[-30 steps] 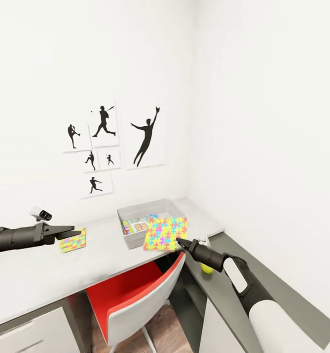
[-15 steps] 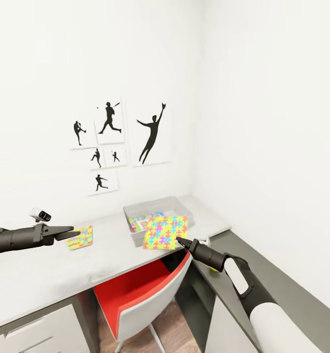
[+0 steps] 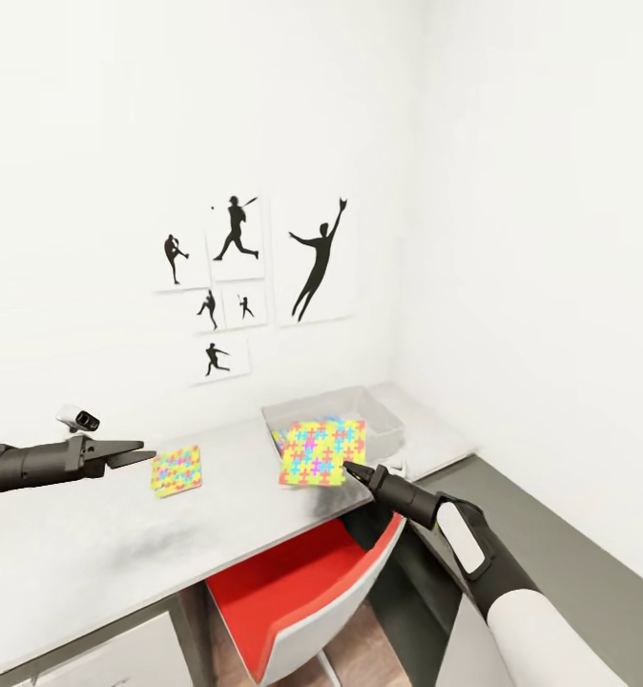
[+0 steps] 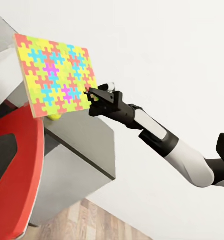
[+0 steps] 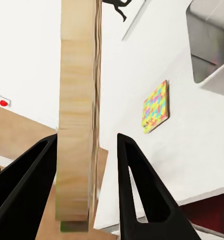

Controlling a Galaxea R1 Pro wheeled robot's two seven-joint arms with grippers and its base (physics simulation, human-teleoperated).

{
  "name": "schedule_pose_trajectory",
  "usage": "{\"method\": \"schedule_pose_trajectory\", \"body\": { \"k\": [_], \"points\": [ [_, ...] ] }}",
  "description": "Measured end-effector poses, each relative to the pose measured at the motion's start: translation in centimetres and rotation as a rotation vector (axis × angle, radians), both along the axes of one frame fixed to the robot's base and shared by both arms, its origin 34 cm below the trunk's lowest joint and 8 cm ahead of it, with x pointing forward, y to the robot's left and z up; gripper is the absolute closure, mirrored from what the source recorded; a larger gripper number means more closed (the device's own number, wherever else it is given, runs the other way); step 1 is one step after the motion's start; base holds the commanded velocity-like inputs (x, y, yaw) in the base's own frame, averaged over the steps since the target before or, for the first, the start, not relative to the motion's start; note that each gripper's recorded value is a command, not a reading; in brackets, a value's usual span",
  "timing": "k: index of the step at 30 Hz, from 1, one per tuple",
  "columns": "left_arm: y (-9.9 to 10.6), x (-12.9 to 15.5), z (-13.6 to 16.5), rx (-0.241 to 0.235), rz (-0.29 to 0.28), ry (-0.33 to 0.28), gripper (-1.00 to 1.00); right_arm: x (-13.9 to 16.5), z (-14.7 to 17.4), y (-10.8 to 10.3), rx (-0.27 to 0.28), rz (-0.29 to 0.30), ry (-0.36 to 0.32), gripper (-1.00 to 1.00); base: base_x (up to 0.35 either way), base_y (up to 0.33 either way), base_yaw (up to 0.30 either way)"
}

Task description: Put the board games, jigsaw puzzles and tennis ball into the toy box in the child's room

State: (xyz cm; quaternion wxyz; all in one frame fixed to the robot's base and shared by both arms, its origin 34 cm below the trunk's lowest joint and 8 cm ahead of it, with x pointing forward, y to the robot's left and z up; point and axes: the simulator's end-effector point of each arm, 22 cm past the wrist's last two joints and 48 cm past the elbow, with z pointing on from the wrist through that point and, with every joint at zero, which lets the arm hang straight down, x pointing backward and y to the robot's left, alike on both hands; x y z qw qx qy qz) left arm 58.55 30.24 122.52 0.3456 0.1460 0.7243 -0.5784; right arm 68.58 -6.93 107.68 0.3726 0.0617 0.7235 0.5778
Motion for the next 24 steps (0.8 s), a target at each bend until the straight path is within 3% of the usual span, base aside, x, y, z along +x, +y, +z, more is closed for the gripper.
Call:
{"method": "schedule_pose_trajectory", "body": {
  "k": [11, 24],
  "points": [
    [-0.1, -0.2, 0.5, -0.001, -0.001, -0.011, -1.00, -0.1, 0.7, 0.0, 0.002, -0.001, -0.013, 1.00, 0.240, 0.051, -0.075],
    [-0.1, -0.5, 1.0, -0.003, -0.002, -0.022, -1.00, -0.1, 1.4, 0.0, 0.005, -0.001, -0.025, 1.00, 0.094, -0.010, -0.033]
  ]
}}
